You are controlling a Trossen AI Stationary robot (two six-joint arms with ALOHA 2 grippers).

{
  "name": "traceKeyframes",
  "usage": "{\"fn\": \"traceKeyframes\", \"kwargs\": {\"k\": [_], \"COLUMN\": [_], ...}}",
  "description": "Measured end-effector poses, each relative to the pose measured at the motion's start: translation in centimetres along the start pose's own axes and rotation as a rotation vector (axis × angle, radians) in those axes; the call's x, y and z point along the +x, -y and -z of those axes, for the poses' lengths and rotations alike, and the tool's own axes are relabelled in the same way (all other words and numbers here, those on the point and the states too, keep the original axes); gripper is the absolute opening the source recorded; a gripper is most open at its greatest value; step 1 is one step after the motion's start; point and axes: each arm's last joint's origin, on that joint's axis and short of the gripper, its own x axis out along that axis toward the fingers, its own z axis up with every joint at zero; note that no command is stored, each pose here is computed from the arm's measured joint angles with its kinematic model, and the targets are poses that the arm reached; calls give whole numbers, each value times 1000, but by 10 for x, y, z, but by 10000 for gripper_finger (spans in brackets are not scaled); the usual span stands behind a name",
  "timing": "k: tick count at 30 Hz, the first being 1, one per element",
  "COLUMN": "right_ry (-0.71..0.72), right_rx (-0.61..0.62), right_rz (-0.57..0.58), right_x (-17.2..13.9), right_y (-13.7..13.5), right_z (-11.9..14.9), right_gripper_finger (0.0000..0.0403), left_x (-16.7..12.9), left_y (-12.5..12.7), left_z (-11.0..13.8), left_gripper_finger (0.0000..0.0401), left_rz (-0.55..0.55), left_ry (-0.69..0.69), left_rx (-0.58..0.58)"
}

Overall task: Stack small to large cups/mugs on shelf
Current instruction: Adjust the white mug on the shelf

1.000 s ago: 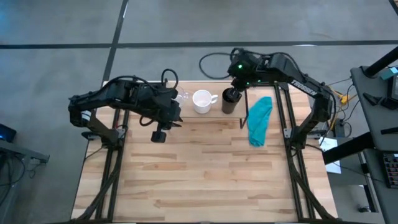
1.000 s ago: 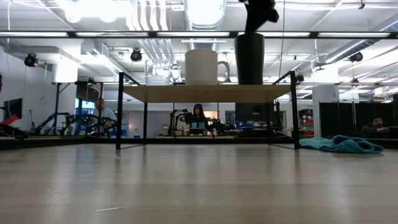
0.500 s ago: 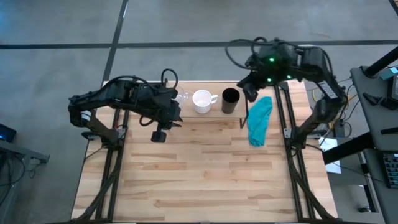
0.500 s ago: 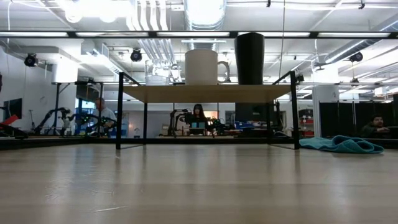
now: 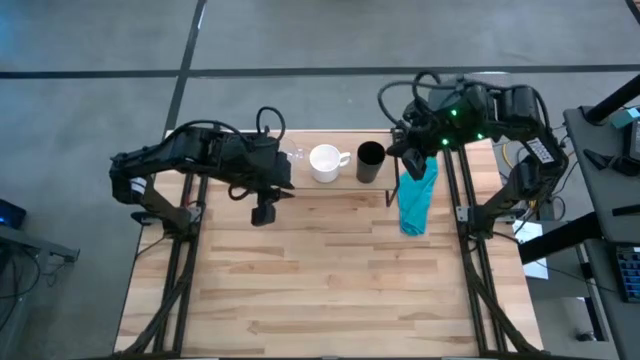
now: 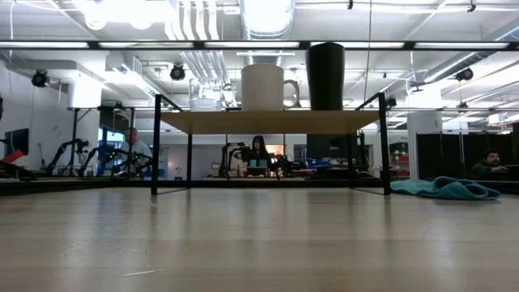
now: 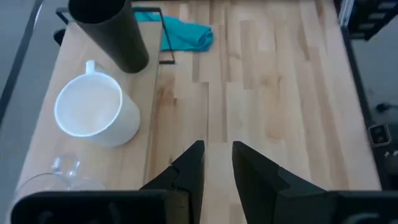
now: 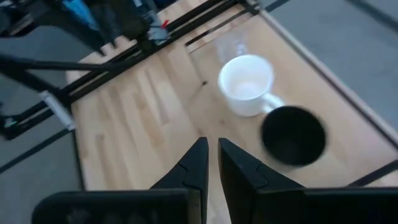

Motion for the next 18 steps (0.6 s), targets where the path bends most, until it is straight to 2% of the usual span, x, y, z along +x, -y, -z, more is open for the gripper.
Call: {"fn": "traceKeyframes", "kwargs": {"k": [5,8,18], "right_ry": [-38,-55,-76], "right_rx": [-31,-25,14], "right_rz": [-57,-46,207], "right_x": [6,13,53], "right_y": [-21,-33,-54], "right_z": [10,17,47], "right_gripper_finger": [32,32,32], "left_x": [7,18,78], "left_y": [1,2,6], "left_z": [-7,-9,3], "left_gripper_finger": [68,68,68], "left_rz": [4,5,6], "left_ry": [62,88,96], "left_rx": [-12,-15,-21]}}
